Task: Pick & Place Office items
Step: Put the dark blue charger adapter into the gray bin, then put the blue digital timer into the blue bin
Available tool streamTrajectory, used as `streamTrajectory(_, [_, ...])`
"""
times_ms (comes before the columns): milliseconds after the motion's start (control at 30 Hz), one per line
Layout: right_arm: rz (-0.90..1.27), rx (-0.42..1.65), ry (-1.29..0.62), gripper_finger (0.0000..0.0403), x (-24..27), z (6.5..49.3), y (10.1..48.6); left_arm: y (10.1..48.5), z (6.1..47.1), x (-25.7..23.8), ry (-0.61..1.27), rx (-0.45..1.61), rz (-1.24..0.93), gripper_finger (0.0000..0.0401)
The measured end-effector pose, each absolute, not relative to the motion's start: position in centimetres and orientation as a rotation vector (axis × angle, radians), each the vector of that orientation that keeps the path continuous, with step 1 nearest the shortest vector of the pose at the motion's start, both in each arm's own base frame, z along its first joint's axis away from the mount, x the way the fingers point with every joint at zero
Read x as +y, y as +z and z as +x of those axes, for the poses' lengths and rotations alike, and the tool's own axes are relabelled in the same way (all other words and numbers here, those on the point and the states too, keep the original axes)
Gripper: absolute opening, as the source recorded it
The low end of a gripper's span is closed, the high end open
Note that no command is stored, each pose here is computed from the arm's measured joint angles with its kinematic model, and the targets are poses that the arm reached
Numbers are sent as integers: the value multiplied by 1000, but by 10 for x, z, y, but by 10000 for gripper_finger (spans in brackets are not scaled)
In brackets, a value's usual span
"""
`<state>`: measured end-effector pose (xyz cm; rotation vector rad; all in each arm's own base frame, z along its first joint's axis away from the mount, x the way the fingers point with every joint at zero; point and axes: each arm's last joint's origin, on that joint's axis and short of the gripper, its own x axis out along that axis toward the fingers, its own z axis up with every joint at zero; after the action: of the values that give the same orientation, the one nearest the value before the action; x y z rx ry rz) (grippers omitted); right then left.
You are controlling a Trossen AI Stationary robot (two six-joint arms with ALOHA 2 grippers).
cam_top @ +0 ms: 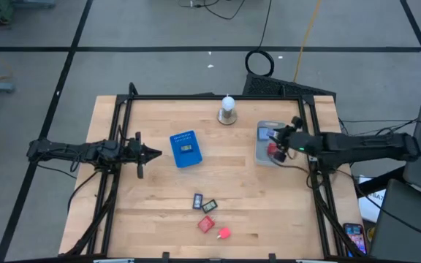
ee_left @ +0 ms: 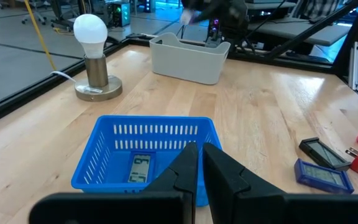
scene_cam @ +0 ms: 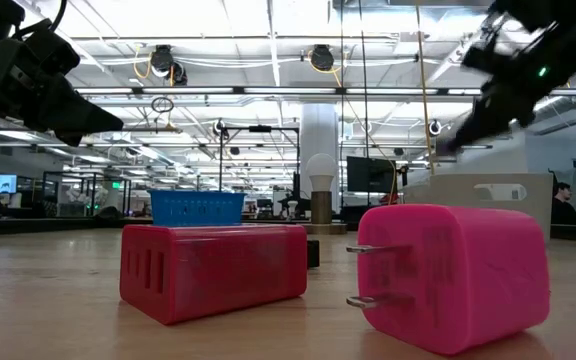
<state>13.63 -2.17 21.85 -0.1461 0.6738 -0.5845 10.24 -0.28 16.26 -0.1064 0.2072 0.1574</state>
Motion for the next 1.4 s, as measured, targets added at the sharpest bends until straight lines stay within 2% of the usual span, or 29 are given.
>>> streamTrajectory(233, [-58, 928, -606, 128, -45, 156, 187, 162, 102, -3, 159, 208, -119, 24])
streamTrajectory(467, [-2, 1024, -583, 129, -58, 160, 173, 162, 102, -3, 159, 208, -119, 24])
streamTrajectory(567, [28, 1033, -549, 144, -59, 160, 171, 162, 102, -3, 159, 209, -119, 24])
streamTrajectory(833, [39, 1010, -541, 218, -58, 159, 175, 162, 102, -3, 157, 211, -103, 24])
streamTrajectory(1000, [41, 823, -570, 237, -58, 158, 194, 162, 102, -3, 157, 211, -102, 24])
streamTrajectory(1100, [-12, 623, -515, 222, -52, 154, 218, 162, 102, -3, 158, 210, -104, 24])
streamTrajectory(1200, [-42, 370, -361, 185, -42, 147, 240, 162, 102, -3, 158, 209, -107, 24])
streamTrajectory(1300, [-14, 171, -179, 125, -34, 139, 251, 163, 102, -3, 161, 206, -122, 24])
streamTrajectory(1400, [-16, 86, -60, 55, -28, 131, 247, 163, 102, -2, 177, 202, -130, 24])
